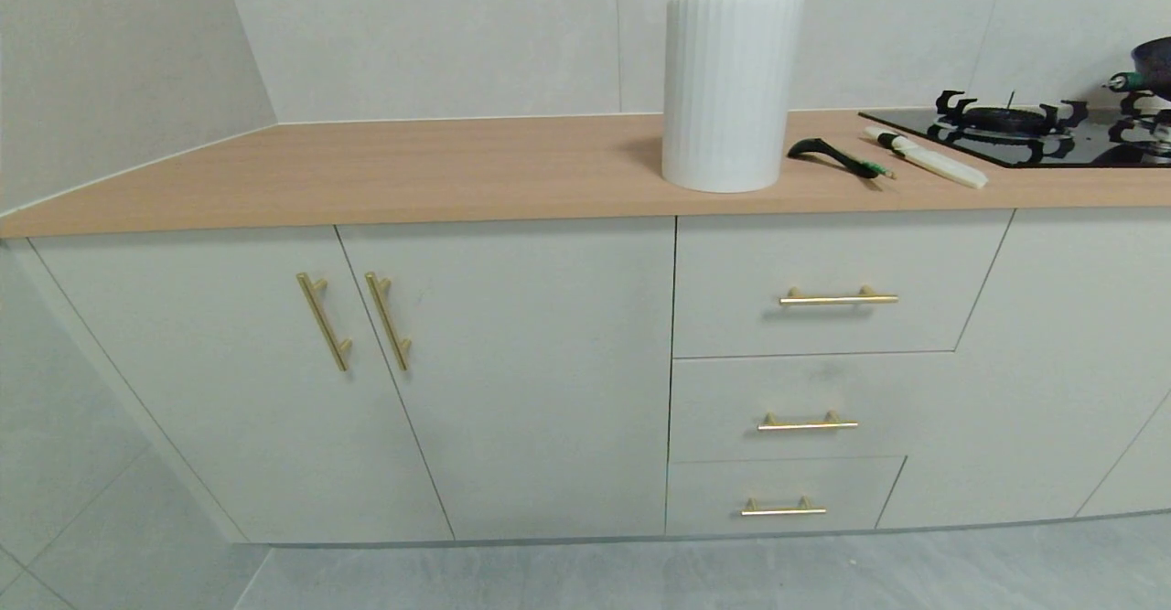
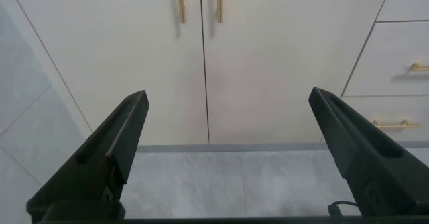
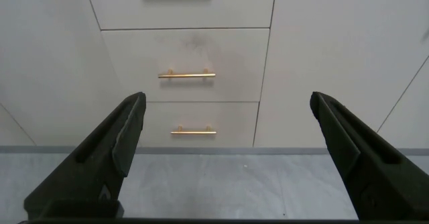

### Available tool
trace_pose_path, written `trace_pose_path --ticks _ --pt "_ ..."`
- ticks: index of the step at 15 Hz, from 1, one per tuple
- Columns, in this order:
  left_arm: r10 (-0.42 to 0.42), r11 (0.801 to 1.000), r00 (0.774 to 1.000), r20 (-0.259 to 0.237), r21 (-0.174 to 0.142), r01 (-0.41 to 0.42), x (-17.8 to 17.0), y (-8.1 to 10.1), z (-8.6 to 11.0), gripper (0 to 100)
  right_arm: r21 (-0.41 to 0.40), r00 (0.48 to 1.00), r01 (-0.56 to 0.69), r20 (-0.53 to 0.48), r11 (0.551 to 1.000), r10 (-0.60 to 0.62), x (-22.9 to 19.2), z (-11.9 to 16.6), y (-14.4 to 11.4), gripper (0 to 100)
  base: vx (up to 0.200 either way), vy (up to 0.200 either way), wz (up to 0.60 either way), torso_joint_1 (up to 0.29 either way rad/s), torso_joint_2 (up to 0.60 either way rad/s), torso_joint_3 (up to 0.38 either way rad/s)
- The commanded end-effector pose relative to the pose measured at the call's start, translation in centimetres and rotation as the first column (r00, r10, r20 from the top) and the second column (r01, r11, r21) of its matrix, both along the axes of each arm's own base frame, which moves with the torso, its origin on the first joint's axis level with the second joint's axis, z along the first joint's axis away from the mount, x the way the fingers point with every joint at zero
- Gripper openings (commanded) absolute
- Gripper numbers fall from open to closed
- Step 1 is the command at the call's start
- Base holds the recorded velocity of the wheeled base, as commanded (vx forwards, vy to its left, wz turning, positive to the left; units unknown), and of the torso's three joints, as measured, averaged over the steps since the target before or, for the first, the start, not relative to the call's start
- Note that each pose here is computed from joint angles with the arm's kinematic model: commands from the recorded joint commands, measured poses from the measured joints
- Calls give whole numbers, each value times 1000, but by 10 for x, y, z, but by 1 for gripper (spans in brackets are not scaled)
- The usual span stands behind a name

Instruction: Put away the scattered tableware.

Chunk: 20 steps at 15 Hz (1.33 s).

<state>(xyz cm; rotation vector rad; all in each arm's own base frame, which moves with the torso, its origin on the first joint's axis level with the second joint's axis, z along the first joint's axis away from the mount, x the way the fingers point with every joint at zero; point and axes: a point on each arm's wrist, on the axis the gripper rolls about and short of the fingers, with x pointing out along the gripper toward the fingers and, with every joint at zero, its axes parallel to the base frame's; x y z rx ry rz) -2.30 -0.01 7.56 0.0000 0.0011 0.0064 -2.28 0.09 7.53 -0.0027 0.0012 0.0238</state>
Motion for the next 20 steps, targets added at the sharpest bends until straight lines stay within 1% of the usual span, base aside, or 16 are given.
trace_pose_path --ticks 1,3,4,5,6,7,8,9,10,11,12,13,15,16,18,20 --pt "1 1000 1000 0 0 -1 0 0 0 100 -2 1000 -1 -2 1000 1 0 0 0 100 0 0 0 0 0 0" --pt "1 1000 1000 0 0 -1 0 0 0 100 0 1000 -1 1 1000 1 0 0 0 100 0 0 0 0 0 0" --pt "0 1000 1000 0 0 0 0 0 0 100 7 1000 -2 20 1000 2 -1 5 0 100 0 0 0 0 0 0" --pt "3 1000 1000 0 0 -3 0 0 0 100 19 999 -14 47 1000 13 -4 13 0 100 0 0 0 0 0 0" --pt "1 1000 1000 0 0 -1 0 0 0 100 74 994 -67 90 995 60 -9 35 1 100 0 0 0 0 0 0" --pt "0 1000 1000 0 0 0 0 0 0 100 87 988 -154 -1 984 155 -1 47 2 100 0 0 0 0 0 0" --pt "0 1000 1000 0 0 0 0 0 0 100 95 972 -214 -76 972 221 9 53 3 100 0 0 0 0 0 0" --pt "0 1000 1000 -2 0 0 0 0 0 100 107 957 -248 -127 963 261 16 56 4 100 0 0 0 0 0 0" --pt "1 1000 1000 -2 0 -1 0 0 0 100 131 916 -294 -244 947 318 38 69 6 100 0 0 0 0 0 0" --pt "0 1000 1000 0 0 0 0 0 0 100 145 887 -297 -323 944 329 57 78 9 100 0 0 0 0 0 0" --pt "0 1000 1000 0 0 0 0 0 0 100 155 866 -294 -374 943 331 73 85 11 100 0 0 0 0 0 0" --pt "1 1000 1000 -2 0 -1 0 0 0 100 169 828 -289 -451 942 335 99 89 15 100 0 0 0 0 0 0" --pt "1 1000 1000 0 0 -1 0 0 0 100 161 794 -296 -506 941 336 139 85 22 100 0 0 0 0 0 0" --pt "1 1000 1000 0 0 -1 0 0 0 100 160 789 -293 -517 943 332 180 74 28 100 0 0 0 0 0 0" --pt "1 1000 1000 0 0 -1 0 0 0 100 151 803 -281 -504 948 319 230 50 35 100 0 0 0 0 0 0" --pt "1 1000 1000 0 0 -1 0 0 0 100 143 806 -264 -511 954 300 260 27 38 100 0 0 0 0 0 0"
